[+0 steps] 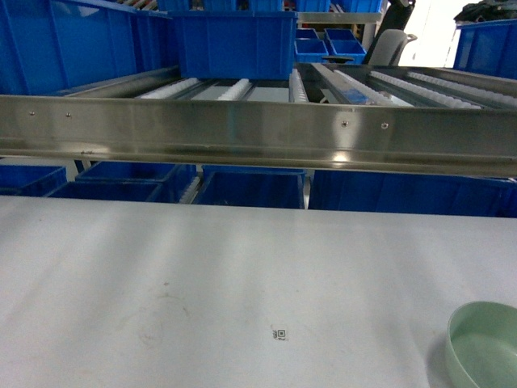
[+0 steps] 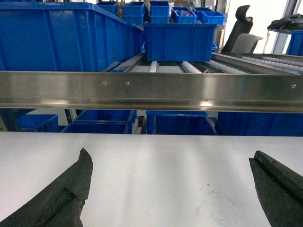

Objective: Place green bowl on second shelf with right arm

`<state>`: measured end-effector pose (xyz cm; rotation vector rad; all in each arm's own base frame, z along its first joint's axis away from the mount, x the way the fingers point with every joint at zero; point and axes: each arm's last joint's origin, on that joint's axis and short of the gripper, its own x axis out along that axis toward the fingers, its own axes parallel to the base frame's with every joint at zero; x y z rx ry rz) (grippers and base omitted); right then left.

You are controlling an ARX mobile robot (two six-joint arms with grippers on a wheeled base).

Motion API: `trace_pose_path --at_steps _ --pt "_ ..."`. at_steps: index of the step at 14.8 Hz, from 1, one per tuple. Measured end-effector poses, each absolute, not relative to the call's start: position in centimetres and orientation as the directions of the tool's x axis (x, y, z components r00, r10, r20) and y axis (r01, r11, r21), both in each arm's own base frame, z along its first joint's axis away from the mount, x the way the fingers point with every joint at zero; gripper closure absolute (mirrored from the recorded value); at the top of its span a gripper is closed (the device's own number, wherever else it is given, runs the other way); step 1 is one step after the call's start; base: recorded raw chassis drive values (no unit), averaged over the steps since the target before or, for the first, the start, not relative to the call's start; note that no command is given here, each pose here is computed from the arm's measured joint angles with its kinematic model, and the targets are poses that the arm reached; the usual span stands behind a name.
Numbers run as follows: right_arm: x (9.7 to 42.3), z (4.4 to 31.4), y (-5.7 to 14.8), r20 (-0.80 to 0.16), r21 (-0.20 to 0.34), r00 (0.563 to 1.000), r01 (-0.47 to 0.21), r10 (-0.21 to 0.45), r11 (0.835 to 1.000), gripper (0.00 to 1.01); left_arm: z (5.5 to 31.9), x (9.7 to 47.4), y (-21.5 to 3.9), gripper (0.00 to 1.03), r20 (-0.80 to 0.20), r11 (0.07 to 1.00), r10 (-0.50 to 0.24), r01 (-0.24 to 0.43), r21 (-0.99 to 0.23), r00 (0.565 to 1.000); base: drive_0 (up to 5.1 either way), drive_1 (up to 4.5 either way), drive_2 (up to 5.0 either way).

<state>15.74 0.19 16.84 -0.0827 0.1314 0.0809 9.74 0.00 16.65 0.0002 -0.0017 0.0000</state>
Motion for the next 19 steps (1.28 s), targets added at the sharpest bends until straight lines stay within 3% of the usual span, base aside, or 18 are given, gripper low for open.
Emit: trace_pose_path --at_steps 2,4,6,10,12,19 --pt "18.8 16.1 -0.3 -0.309 -0.09 0.94 -0.182 0.147 0.979 0.03 16.7 9.7 0.0 0.05 0.002 1.0 0.0 0.0 0.001 1.0 0.0 0.0 0.0" --pt "21.6 15.1 -1.3 -0.476 -0.088 0.862 -0.241 0.171 0.967 0.03 16.7 9.7 0.0 0.05 0.002 1.0 0.0 0.0 0.0 1.0 0.0 0.0 0.0" --pt "24.4 15.0 -2.0 -0.583 -0.058 0.788 -0.286 0.2 0.957 0.03 16.6 9.7 0.0 0.05 0.001 1.0 0.0 0.0 0.0 1.0 0.0 0.0 0.0" --pt "27.5 14.1 -2.2 -0.7 -0.06 0.683 -0.347 0.208 0.936 0.03 16.7 9.7 0.0 0.05 0.002 1.0 0.0 0.0 0.001 1.0 0.0 0.0 0.0" --pt "27.5 12.9 -2.3 -0.759 -0.06 0.618 -0.376 0.203 0.925 0.03 16.7 9.7 0.0 0.05 0.002 1.0 0.0 0.0 0.0 1.0 0.0 0.0 0.0" --pt "27.9 9.7 -2.8 -0.869 -0.095 0.471 -0.458 0.15 0.884 0.03 16.7 9.7 0.0 0.05 0.002 1.0 0.0 0.0 0.0 1.0 0.0 0.0 0.0"
